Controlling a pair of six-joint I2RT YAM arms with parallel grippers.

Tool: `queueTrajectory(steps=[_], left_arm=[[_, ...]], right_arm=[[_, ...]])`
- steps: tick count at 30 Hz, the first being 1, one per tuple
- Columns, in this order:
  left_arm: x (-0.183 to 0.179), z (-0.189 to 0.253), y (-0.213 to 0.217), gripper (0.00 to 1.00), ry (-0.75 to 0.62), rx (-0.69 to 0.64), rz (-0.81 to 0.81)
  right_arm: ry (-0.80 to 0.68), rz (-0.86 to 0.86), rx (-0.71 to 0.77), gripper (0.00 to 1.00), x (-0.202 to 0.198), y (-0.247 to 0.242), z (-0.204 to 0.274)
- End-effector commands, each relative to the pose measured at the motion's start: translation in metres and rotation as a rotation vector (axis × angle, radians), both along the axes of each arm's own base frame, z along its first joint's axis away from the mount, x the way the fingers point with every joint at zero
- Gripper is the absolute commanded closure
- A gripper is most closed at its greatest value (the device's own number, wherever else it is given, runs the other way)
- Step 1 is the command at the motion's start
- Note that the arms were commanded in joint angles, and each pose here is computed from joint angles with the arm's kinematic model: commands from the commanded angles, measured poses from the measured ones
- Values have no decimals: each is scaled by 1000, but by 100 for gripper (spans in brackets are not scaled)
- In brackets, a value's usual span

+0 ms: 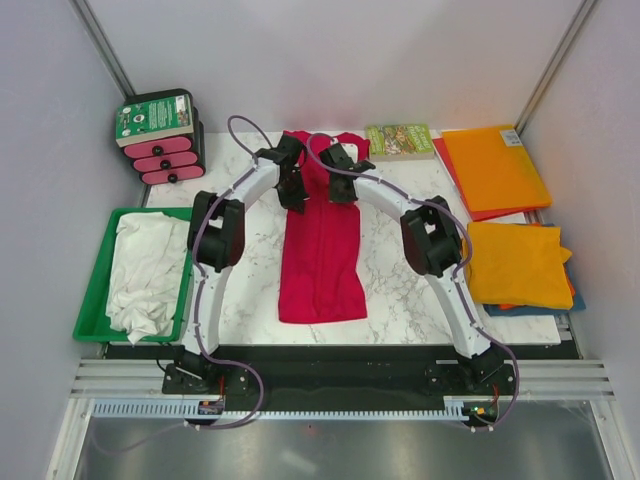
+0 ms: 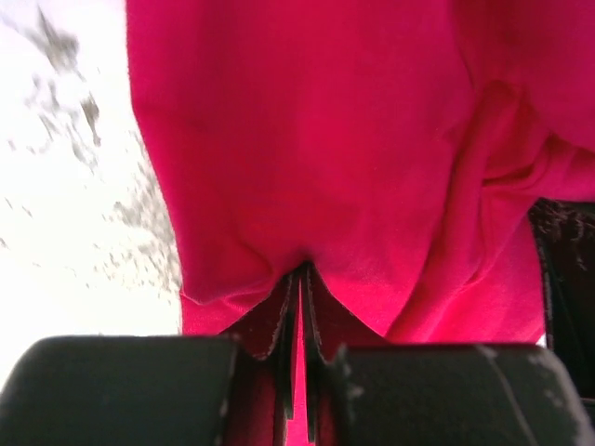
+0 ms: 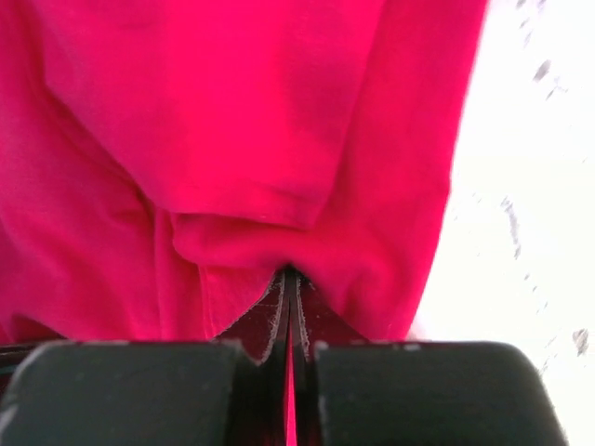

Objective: Fold and stack the t-shirts
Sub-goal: Rotate the tshirt 90 degrees

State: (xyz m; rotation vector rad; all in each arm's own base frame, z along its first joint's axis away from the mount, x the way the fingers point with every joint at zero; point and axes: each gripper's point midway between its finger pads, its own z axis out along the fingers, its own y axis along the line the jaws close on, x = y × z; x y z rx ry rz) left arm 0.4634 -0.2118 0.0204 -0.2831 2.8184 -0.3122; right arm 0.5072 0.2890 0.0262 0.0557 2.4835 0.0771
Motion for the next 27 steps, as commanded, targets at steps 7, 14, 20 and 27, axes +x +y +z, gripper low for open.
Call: queueTrajectory(steps=[7,14,20,27], left_arm=[[2,67,18,85,-143,1,47],[-64,97,13,83,-208,15,17],[-151,43,-7,85,-126,37,-58],[-207,15,10,86,-67,66,-55]], right_arm=[[-186,-6,66,40,-9,-21,95],[-144,61,66,41,-85,-18,97],[-32,110,22,68,-170,-13,30],[7,112,35,70,-212,-3,6]])
